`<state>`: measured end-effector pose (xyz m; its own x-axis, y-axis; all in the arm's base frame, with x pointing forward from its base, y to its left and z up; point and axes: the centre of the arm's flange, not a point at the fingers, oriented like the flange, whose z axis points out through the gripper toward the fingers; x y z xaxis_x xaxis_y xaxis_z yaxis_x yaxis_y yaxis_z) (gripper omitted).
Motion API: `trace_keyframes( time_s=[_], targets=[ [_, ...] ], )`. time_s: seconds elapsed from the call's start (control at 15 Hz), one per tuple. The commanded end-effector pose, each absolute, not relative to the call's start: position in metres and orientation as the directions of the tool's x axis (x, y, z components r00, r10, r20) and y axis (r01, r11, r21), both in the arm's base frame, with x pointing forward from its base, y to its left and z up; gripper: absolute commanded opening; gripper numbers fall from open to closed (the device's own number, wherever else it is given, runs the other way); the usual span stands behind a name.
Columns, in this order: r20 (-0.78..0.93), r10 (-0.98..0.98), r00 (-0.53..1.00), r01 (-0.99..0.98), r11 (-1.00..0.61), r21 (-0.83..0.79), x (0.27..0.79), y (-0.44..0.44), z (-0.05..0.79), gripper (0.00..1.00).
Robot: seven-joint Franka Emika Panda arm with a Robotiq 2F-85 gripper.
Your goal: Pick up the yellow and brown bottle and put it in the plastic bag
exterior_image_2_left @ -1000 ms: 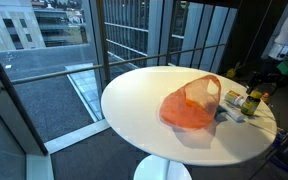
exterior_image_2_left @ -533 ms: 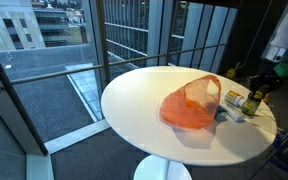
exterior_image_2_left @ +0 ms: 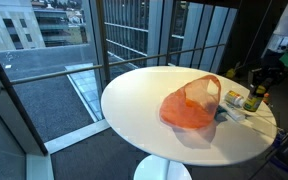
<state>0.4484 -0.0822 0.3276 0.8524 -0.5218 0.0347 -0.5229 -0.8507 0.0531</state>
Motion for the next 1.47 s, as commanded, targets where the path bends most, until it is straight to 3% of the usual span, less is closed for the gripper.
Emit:
trace_keyframes(
  time_s=[0.0,0.6,1.4],
  targets=[
    [0.022,-0.479,0.877,-0.480,-0.875,0.069,0.439,-0.053,0.371,0.20],
    [0.042,-0.343,0.938,-0.344,-0.938,0.038,0.462,0.019,0.428,0.20],
    [0.077,-0.299,0.951,-0.301,-0.954,0.012,0.553,0.073,0.436,0.20]
  ],
)
